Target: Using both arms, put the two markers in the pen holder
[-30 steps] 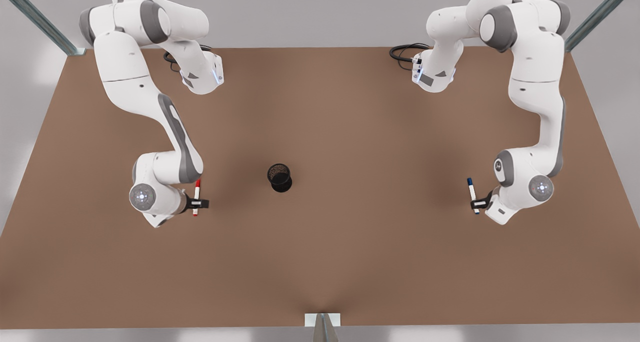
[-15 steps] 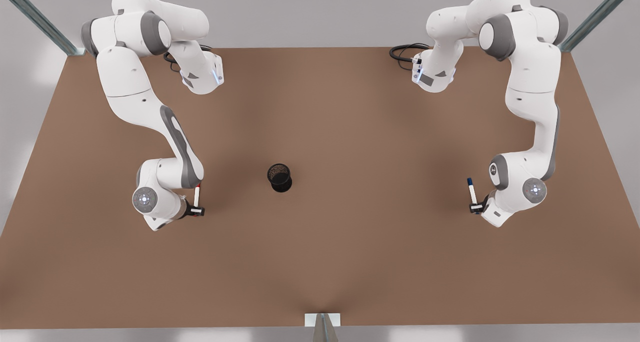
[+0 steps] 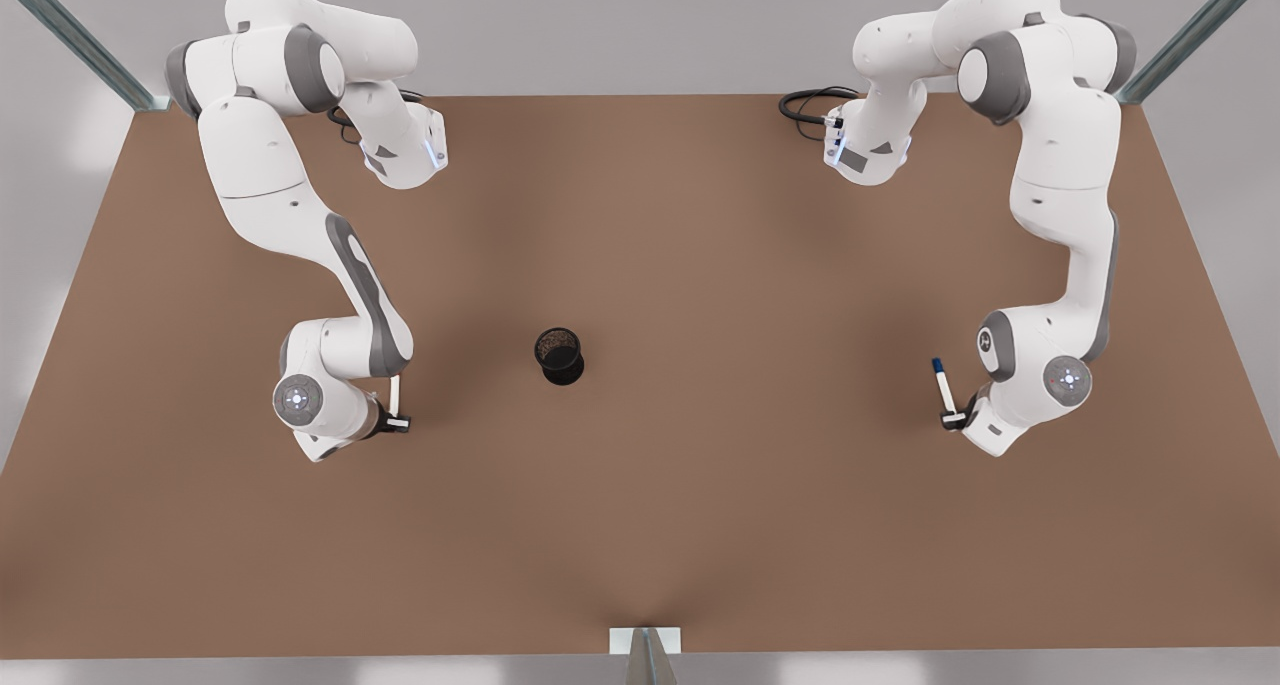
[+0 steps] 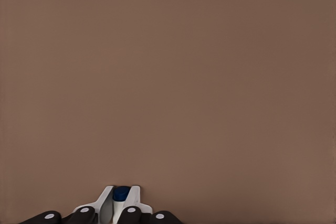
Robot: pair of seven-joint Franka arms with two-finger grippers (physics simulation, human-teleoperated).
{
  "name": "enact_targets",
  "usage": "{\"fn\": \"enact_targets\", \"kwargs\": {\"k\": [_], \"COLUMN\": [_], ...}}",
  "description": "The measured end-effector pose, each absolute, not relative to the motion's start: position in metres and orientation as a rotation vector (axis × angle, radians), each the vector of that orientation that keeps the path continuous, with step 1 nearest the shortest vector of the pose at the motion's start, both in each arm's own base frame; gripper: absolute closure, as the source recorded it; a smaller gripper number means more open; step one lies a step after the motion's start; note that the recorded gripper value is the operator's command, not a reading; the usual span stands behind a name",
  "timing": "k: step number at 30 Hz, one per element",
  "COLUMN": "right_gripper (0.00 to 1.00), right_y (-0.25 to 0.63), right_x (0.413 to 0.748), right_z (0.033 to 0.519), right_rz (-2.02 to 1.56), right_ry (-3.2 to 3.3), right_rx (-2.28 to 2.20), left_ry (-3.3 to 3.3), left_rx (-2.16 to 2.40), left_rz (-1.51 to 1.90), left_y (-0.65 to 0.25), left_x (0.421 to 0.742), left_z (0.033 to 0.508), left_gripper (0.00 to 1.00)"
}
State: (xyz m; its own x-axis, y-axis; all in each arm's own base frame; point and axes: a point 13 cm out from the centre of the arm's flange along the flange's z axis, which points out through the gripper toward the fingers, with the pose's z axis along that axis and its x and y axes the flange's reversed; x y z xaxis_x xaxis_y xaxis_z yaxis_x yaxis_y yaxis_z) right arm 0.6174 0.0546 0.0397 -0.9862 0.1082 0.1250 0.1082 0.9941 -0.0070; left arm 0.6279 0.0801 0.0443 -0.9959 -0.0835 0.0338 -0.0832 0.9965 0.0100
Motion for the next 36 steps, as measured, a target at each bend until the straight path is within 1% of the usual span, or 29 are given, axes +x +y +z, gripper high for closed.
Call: {"fn": "enact_targets", "kwargs": {"k": [5,7,9,11,13,14,16,18,20,22,24,26,28,31,35,36], "right_gripper": [0.64,0.63,0.74,0.79,0.79,0.79,0.79,0.79,0.79,0.79,0.79,0.79,0.79,0.79,0.79,0.79], "right_y": [0.055,0.056,0.057,0.059,0.06,0.061,0.063,0.064,0.07,0.078,0.09,0.098,0.099,0.1,0.1,0.1], "right_x": [0.616,0.614,0.613,0.614,0.619,0.626,0.645,0.663,0.684,0.703,0.701,0.686,0.672,0.657,0.645,0.643], "right_z": [0.038,0.037,0.037,0.039,0.048,0.06,0.097,0.142,0.196,0.265,0.315,0.36,0.376,0.377,0.374,0.374], "right_rz": [0.002,0.002,-0.002,-0.009,-0.016,-0.02,-0.027,-0.017,-0.016,-0.027,-0.035,-0.032,-0.02,-0.004,0.01,0.012], "right_ry": [-3.008,-3.004,-3.002,-3.005,-3.017,-3.034,-3.085,-3.153,-3.234,-3.315,-3.345,-3.355,-3.332,-3.28,-3.236,-3.228], "right_rx": [-0.168,-0.166,-0.165,-0.163,-0.158,-0.154,-0.146,-0.118,-0.088,-0.063,-0.03,-0.007,-0.001,0.006,0.006,0.006], "left_ry": [-3.171,-3.166,-3.149,-3.131,-3.128,-3.12,-3.12,-3.088,-3.057,-3.051,-3.079,-3.139,-3.209,-3.294,-3.381,-3.394], "left_rx": [0.083,0.052,0.018,-0.027,-0.05,-0.06,-0.131,-0.198,-0.276,-0.333,-0.388,-0.411,-0.412,-0.387,-0.308,-0.293], "left_rz": [-0.03,-0.032,-0.057,-0.085,-0.034,0.034,0.198,0.362,0.518,0.664,0.785,0.9,1.017,1.18,1.316,1.309], "left_y": [0.056,0.037,0.025,0.004,-0.044,-0.079,-0.172,-0.25,-0.328,-0.401,-0.471,-0.531,-0.577,-0.623,-0.636,-0.634], "left_x": [0.673,0.682,0.683,0.687,0.692,0.69,0.684,0.666,0.647,0.634,0.624,0.621,0.618,0.615,0.624,0.621], "left_z": [0.12,0.151,0.185,0.221,0.262,0.277,0.317,0.34,0.344,0.34,0.327,0.309,0.3,0.297,0.293,0.281], "left_gripper": [0.79,0.79,0.79,0.79,0.79,0.79,0.79,0.79,0.79,0.79,0.79,0.79,0.79,0.79,0.79,0.79]}}
